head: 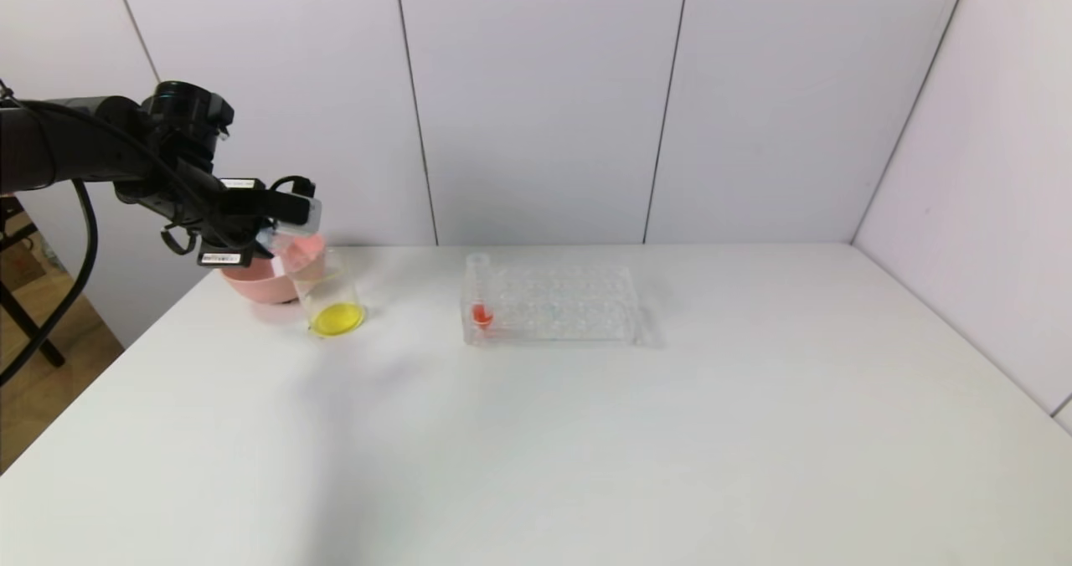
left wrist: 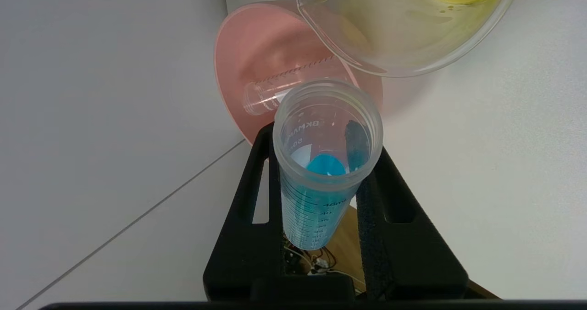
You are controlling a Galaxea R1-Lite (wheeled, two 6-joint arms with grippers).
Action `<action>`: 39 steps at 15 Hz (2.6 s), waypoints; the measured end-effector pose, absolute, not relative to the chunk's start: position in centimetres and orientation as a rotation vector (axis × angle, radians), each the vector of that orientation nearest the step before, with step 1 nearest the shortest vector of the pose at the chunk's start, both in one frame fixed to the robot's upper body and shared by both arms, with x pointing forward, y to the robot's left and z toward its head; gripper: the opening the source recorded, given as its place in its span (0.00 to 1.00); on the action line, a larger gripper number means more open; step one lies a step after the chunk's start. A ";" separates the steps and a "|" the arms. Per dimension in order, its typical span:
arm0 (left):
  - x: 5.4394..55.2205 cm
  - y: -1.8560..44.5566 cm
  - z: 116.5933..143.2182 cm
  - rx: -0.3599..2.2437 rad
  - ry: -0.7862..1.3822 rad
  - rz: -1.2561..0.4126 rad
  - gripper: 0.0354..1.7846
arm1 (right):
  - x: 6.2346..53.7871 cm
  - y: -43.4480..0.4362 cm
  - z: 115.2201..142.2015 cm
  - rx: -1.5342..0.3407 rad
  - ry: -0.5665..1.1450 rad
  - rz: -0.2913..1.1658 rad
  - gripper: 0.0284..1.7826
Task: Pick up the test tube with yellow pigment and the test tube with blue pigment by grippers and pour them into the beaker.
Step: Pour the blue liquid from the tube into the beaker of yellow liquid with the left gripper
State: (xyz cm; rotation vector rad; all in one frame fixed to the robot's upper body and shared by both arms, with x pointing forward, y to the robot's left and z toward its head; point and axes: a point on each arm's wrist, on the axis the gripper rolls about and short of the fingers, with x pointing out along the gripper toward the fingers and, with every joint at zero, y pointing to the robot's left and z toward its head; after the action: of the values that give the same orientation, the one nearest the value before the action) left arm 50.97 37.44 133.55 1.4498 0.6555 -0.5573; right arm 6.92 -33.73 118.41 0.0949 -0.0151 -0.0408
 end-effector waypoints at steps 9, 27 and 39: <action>50.5 37.1 133.5 1.419 0.703 -0.566 0.24 | 6.9 -33.7 118.4 0.095 -0.015 -0.041 0.96; 50.6 36.6 133.3 1.450 0.763 -0.522 0.24 | 6.9 -33.7 118.4 0.096 -0.015 -0.041 0.96; 51.2 35.3 133.2 1.585 0.811 -0.456 0.24 | 6.9 -33.7 118.4 0.095 -0.015 -0.041 0.96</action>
State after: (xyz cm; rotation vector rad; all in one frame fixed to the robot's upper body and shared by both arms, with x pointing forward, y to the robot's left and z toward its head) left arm 51.25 35.34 133.20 1.5853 0.8108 -0.4558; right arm 6.92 -33.73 118.41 0.0949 -0.0152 -0.0410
